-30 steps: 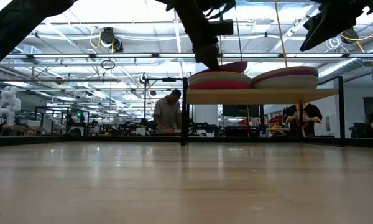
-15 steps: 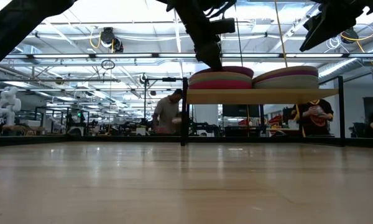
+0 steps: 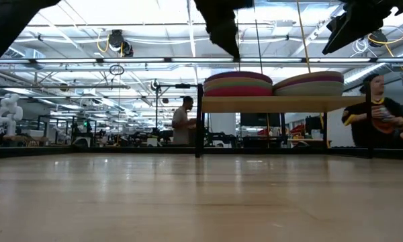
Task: Place and stack plates onto a shelf
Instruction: Stack the violet plate on top of the light orange plate on the shelf, then return to Home Position
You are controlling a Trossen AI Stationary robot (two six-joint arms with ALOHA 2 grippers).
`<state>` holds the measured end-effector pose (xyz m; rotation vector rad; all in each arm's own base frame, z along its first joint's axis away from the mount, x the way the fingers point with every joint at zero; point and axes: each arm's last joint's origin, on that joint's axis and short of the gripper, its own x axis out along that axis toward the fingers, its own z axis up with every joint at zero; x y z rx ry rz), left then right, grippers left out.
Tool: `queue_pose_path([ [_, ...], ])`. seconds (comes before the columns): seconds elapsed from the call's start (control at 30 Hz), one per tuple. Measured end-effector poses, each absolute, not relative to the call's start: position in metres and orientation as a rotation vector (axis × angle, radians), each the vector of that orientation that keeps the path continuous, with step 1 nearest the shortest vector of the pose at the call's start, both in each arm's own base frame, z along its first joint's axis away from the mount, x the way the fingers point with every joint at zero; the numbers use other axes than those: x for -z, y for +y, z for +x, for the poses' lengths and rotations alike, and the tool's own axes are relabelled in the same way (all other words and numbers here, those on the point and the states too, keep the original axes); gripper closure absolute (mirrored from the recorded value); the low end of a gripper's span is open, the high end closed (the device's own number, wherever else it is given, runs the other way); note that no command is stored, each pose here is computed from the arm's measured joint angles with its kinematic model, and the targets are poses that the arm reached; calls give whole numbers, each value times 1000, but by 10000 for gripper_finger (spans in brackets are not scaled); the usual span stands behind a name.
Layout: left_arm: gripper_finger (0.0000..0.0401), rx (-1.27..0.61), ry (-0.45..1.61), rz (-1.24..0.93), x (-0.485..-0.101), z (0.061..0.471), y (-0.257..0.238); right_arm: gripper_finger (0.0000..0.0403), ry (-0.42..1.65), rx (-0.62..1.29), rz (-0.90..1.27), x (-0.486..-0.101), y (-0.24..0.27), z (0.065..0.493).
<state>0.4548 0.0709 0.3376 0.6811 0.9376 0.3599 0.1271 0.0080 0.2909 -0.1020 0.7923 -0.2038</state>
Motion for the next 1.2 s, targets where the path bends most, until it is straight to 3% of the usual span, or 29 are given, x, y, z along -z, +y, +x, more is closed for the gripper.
queue_pose_path([
  [0.17, 231, -357, 904, 635, -358, 440, 50, 282, 749, 204, -92, -294, 8, 130],
  [0.37, 236, -432, 892, 323, -387, 401, 29, 282, 611, 184, -106, -286, 10, 143],
  [0.57, 296, -378, 871, 185, -398, 362, -6, 297, 432, 167, -129, -282, 12, 154],
  [0.7, 329, -309, 799, 196, -389, 339, -33, 341, 381, 165, -130, -280, 12, 157],
  [0.83, 334, -264, 671, 182, -381, 311, -49, 392, 389, 142, -134, -269, 16, 157],
  [1.2, 334, -186, 369, 130, -317, 237, -52, 402, 308, 96, -136, -234, 28, 159],
])
